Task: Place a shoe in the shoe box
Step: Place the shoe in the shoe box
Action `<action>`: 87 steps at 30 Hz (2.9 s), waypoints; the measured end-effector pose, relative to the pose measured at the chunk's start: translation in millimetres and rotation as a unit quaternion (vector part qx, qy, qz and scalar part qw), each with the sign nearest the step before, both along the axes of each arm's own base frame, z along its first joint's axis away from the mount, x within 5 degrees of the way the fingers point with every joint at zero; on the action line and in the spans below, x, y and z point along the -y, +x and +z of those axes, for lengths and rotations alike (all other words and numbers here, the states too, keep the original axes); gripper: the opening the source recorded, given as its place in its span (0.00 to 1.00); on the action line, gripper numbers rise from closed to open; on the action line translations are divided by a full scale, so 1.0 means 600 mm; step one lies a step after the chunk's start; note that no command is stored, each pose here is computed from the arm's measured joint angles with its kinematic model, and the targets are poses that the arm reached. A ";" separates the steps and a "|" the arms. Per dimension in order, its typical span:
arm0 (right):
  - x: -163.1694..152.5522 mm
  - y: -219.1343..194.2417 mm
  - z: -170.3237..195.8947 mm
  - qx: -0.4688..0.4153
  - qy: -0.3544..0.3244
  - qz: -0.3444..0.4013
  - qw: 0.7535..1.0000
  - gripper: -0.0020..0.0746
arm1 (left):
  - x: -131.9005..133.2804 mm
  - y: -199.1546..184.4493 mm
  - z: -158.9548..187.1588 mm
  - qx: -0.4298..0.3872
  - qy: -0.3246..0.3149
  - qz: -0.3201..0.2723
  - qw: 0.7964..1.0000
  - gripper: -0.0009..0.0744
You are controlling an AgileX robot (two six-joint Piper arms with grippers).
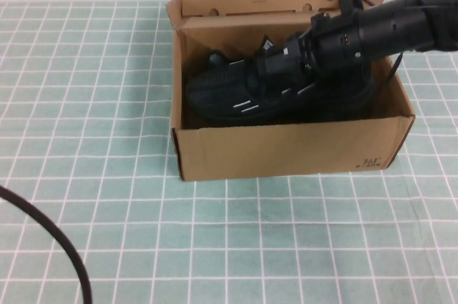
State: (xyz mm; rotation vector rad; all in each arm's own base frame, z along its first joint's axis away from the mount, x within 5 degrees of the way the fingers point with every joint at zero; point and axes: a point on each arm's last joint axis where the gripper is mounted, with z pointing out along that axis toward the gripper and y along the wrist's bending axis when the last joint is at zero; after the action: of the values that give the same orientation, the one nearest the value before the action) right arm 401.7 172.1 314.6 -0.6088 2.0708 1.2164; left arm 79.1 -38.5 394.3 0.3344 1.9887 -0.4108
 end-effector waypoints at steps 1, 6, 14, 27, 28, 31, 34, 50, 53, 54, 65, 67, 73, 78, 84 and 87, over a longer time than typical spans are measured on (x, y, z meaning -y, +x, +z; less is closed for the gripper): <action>0.000 0.002 -0.003 -0.009 0.002 -0.003 1.000 0.02 | 0.000 0.000 0.000 -0.001 -0.001 0.001 1.000 0.02; -0.003 0.006 -0.021 -0.056 0.009 -0.006 0.998 0.02 | 0.000 0.000 0.000 -0.002 -0.003 0.003 1.000 0.02; -0.009 0.006 -0.024 -0.073 0.042 0.008 0.996 0.02 | -0.001 0.001 0.001 0.001 -0.003 0.006 1.000 0.02; -0.015 -0.011 -0.014 -0.094 0.075 0.059 0.991 0.02 | -0.001 0.001 0.000 0.001 -0.001 0.007 1.000 0.02; -0.014 -0.011 -0.012 -0.097 0.076 0.058 0.991 0.02 | -0.001 0.001 0.000 0.001 -0.001 0.007 1.000 0.02; -0.014 -0.010 -0.015 -0.108 0.071 0.049 0.990 0.02 | -0.001 0.001 0.000 0.001 -0.001 0.007 1.000 0.02; -0.010 -0.005 -0.028 -0.114 0.038 0.029 0.992 0.02 | -0.001 0.001 0.000 0.001 -0.001 0.007 1.000 0.02; -0.008 0.003 -0.047 -0.146 0.019 0.007 0.989 0.28 | -0.003 0.002 0.001 0.004 0.003 0.011 1.000 0.02; -0.007 0.003 -0.040 -0.143 0.026 0.005 0.989 0.49 | -0.003 0.002 0.001 0.004 0.003 0.011 1.000 0.02; -0.005 0.002 -0.037 -0.138 0.025 0.005 0.990 0.52 | -0.003 0.002 0.001 0.004 0.003 0.012 1.000 0.02; 0.109 0.009 0.016 -0.141 0.042 -0.068 0.987 0.53 | -0.004 -0.006 -0.013 -0.040 0.032 -0.001 0.999 0.02; 0.120 0.004 0.015 -0.155 0.037 -0.052 0.986 0.53 | -0.005 -0.007 -0.016 -0.046 0.039 0.000 0.998 0.02; 0.120 -0.018 0.018 -0.151 0.002 0.002 0.988 0.51 | -0.007 -0.008 -0.019 -0.056 0.049 0.000 0.997 0.02; 0.124 -0.056 0.084 -0.047 -0.014 0.021 0.999 0.39 | -0.007 -0.008 -0.019 -0.057 0.049 -0.001 0.997 0.02; 0.137 -0.129 0.166 0.019 -0.071 0.002 0.997 0.02 | -0.006 -0.018 -0.012 -0.016 0.068 -0.013 0.997 0.02; 0.148 -0.176 0.209 0.059 -0.108 -0.029 0.992 0.02 | -0.008 -0.039 -0.001 0.044 0.090 -0.011 0.995 0.02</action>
State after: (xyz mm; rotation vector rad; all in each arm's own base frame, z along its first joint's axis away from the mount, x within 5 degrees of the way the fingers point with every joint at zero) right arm 296.1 83.2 440.0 -0.6963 2.1189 0.9084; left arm 55.6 -33.5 393.7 0.4810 1.9408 -0.2268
